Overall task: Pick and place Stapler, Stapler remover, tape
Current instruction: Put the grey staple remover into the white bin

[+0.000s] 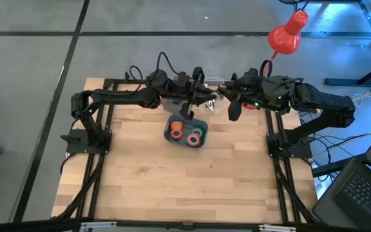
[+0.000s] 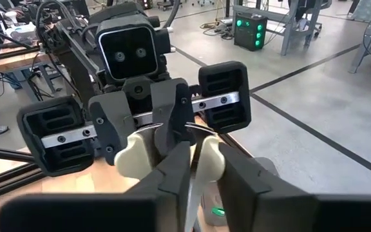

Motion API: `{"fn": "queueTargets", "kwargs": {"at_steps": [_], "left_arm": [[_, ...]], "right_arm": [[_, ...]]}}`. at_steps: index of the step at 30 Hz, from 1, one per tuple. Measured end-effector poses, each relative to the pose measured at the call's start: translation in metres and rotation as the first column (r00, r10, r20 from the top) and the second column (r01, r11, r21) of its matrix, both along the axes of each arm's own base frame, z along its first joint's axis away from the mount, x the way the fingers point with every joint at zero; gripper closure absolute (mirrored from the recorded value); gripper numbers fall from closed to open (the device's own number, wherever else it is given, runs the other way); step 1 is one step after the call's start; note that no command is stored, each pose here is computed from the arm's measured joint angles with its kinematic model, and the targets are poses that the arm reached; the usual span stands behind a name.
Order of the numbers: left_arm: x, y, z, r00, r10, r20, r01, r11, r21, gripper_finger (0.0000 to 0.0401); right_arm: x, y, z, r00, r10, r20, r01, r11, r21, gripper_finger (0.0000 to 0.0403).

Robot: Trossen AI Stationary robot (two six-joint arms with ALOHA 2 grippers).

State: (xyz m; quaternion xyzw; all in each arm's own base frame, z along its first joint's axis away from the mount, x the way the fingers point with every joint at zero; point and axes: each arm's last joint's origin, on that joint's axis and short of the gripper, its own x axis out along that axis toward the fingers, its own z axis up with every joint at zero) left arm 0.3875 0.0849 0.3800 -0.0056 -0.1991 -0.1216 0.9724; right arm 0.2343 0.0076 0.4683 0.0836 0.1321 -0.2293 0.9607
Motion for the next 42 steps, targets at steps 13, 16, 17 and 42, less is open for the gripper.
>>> {"fn": "queueTargets", "kwargs": {"at_steps": [13, 16, 17, 42], "left_arm": [[0.000, -0.001, -0.001, 1.000, 0.000, -0.005, 0.000, 1.000, -0.002, 0.0372], [0.001, -0.004, 0.000, 1.000, 0.003, -0.002, -0.003, 1.000, -0.009, 0.0328], [0.001, -0.005, 0.000, 1.000, 0.001, 0.002, -0.001, 1.000, -0.009, 0.0308], [-0.059, 0.050, 0.042, 0.946, 0.322, -0.031, -0.321, 0.947, 0.021, 0.0155]], "right_arm": [[0.000, 0.000, 0.000, 1.000, 0.004, 0.003, -0.004, 1.000, 0.002, 0.0372], [-0.001, 0.000, 0.000, 1.000, 0.001, -0.001, -0.001, 1.000, -0.001, 0.0372], [-0.001, 0.000, 0.000, 1.000, 0.001, -0.007, -0.001, 1.000, -0.003, 0.0372], [-0.025, -0.050, -0.034, 0.939, -0.125, -0.322, 0.167, 0.980, 0.109, 0.0372]]}}
